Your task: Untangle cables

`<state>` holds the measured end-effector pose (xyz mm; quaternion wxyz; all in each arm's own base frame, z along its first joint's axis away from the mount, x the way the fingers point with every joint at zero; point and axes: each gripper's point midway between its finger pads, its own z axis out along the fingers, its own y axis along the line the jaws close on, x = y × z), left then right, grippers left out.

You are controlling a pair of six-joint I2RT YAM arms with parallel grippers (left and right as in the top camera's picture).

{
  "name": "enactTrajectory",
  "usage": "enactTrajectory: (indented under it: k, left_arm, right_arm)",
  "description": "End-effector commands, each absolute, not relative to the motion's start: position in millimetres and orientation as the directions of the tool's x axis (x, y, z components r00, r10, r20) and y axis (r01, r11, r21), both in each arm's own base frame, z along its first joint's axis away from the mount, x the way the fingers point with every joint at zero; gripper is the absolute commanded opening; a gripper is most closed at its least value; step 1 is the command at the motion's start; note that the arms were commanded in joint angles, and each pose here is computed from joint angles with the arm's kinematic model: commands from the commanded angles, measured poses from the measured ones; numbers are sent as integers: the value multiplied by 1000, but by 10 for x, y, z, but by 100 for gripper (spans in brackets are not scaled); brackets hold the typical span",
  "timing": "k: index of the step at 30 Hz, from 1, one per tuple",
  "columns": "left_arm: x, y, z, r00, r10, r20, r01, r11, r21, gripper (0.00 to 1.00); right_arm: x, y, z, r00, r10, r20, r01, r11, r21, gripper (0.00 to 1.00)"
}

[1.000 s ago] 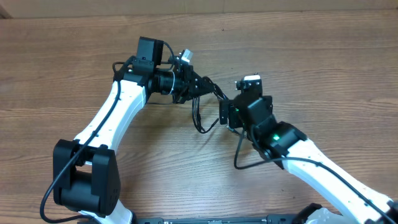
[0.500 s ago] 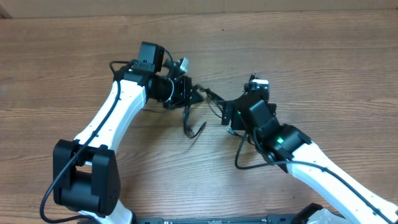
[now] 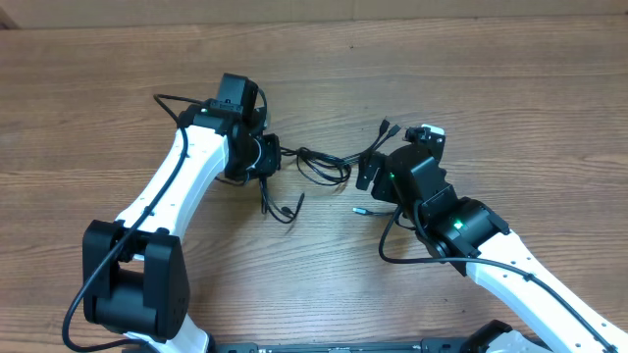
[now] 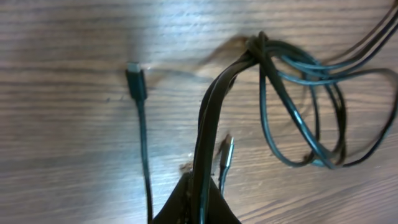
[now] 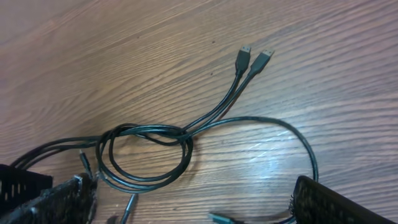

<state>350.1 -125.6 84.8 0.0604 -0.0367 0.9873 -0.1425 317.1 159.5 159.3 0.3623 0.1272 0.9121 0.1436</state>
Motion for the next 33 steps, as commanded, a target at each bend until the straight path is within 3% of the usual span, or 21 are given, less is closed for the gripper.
enactTrajectory:
  k: [1, 7, 16, 20, 23, 24, 30, 33]
  left_arm:
    - [3500, -1181, 999, -987, -40, -153, 0, 968, -252, 4]
    - [3422, -1154, 980, -992, -25, -125, 6, 971, -237, 6]
    - [3426, -1156, 981, -990, -82, -112, -52, 968, -245, 20]
    - [3423, -1154, 980, -987, -129, -99, -101, 963, -249, 38]
    - [3492, -1171, 995, -982, -139, -124, -103, 960, -260, 74]
    - [3562, -1177, 1015, -978, -142, -151, -98, 958, -269, 81]
    - [3904, -1161, 1374, -946, -195, -260, -109, 943, -314, 100]
    - [4067, -1214, 1650, -913, -290, -287, -170, 910, -378, 99]
  right_arm:
    - [3170, 1619, 1600, -706, 362, -608, 139, 914, 382, 100]
    - [3172, 1628, 1604, -707, 363, -608, 137, 912, 386, 100]
    - [3166, 1633, 1600, -707, 377, -598, 147, 906, 397, 100]
    - [3163, 1631, 1596, -708, 378, -596, 149, 906, 397, 100]
    - [3155, 1625, 1587, -711, 377, -594, 151, 907, 394, 100]
    - [3151, 1622, 1582, -712, 375, -593, 152, 907, 392, 100]
    - [3152, 1621, 1582, -710, 386, -589, 160, 903, 398, 100]
    - [3148, 1618, 1578, -708, 401, -581, 174, 897, 407, 100]
